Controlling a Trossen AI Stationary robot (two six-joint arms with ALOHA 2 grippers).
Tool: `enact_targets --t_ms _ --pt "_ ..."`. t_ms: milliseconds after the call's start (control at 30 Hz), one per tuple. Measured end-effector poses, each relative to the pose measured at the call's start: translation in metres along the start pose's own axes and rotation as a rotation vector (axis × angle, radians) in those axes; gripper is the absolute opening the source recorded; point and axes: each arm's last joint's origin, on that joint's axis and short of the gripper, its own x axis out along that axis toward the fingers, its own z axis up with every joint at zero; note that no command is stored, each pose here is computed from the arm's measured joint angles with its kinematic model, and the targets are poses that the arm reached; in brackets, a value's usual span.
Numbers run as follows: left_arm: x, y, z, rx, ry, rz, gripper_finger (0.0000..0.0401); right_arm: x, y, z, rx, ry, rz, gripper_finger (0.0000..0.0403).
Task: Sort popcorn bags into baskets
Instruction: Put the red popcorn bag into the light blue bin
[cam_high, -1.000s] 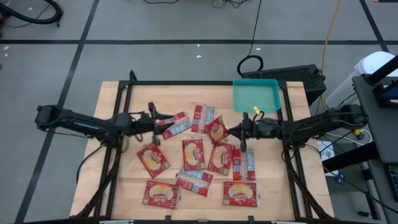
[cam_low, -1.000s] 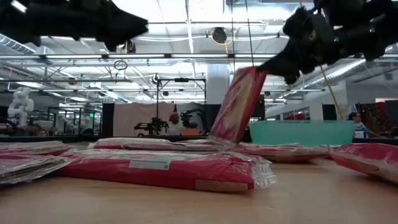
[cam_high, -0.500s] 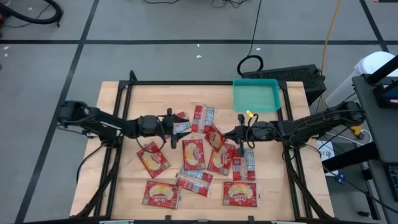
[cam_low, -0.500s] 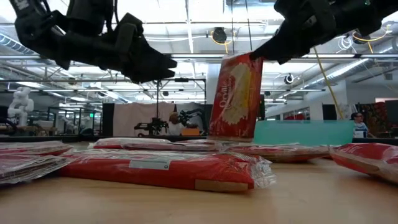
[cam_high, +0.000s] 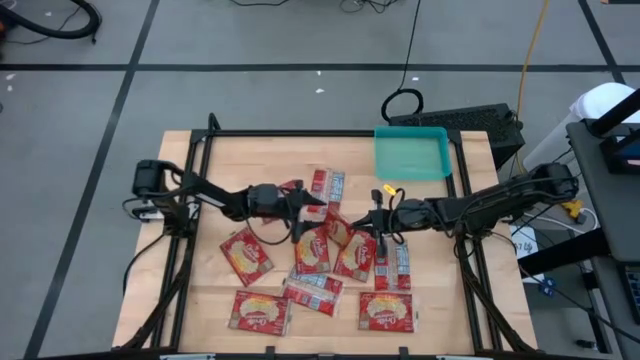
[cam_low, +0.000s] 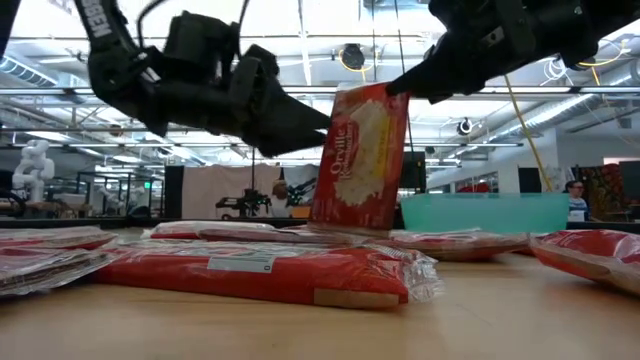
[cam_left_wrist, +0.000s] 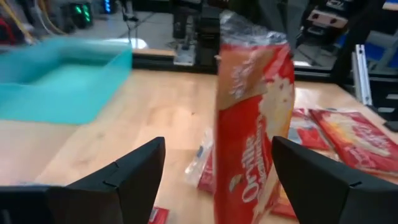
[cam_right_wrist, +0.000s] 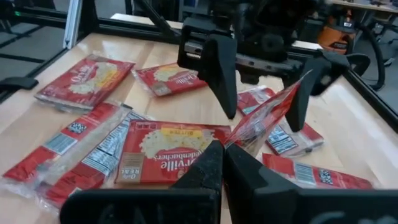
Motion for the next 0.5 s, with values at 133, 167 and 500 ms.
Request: enact_targets --t_ms 133,167,500 --pt "0.009 0.008 -0.004 -0.068 0.019 -0.063 0.0296 0.001 0.0 -0.002 -0.01 0.011 0.0 0.0" --pt "0.01 0.01 -0.005 -0.078 0.024 -0.076 0.0296 0.001 0.0 -0.002 -0.017 0.008 0.0 0.0" --pt "0.014 0.005 -0.007 -0.014 0.031 -0.155 0.0157 0.002 -0.005 -0.002 -0.072 0.01 -0.048 0.0"
